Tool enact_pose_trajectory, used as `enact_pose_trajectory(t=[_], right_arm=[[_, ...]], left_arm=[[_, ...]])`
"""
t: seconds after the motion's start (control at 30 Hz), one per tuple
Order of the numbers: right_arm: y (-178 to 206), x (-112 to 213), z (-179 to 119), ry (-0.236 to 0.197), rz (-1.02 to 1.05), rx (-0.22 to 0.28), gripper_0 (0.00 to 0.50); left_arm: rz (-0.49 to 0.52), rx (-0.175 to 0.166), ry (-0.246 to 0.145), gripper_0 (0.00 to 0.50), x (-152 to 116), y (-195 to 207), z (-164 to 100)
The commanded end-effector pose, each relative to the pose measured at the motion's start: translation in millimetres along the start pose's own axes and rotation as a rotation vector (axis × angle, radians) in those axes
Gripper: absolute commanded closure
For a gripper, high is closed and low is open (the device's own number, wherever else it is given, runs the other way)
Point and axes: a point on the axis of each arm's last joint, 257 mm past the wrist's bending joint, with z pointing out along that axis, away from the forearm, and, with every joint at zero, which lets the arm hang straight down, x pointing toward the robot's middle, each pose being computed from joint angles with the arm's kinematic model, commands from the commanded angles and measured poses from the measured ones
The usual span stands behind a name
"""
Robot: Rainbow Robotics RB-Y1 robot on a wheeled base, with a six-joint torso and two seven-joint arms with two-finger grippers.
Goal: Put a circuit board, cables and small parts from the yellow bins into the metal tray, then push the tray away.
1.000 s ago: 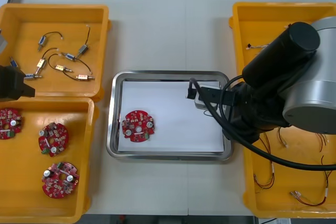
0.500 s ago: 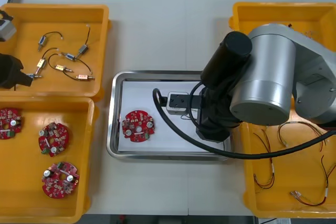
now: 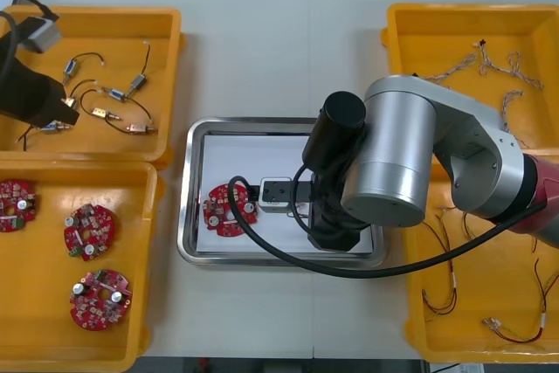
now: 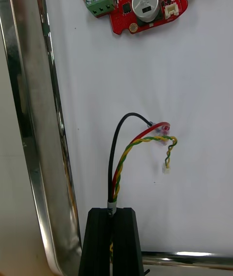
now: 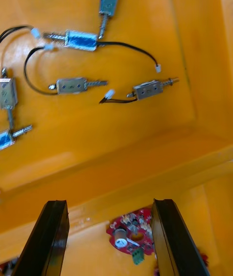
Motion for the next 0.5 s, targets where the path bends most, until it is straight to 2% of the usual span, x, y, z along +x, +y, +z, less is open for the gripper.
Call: enact_pose_trajectory(t=[0.03,0.17,0.27,0.37,0.5], right_arm=[[1,-16,7,-0.013,-0.08,0.031,0.5],[2,-17,20,-0.016,-0.065,0.018,0.5],[4,-17,26,-0.009,-0.058,0.009,0.5],[8,-16,30,-0.001,-0.054,-0.001,0.5],[8,-16,33,0.007,-0.058,0.014,0.5]], left_arm=[[0.348,-0.031,-0.03,0.0,-32,-14,-10],[0.422,-0.042,-0.034,0.0,-38,-15,-6],[0.441,-0.03,-0.043,0.0,-41,-12,0],[0.456,-0.038,-0.05,0.0,-44,-2,5],[0.456,-0.034,-0.053,0.0,-43,13,6]])
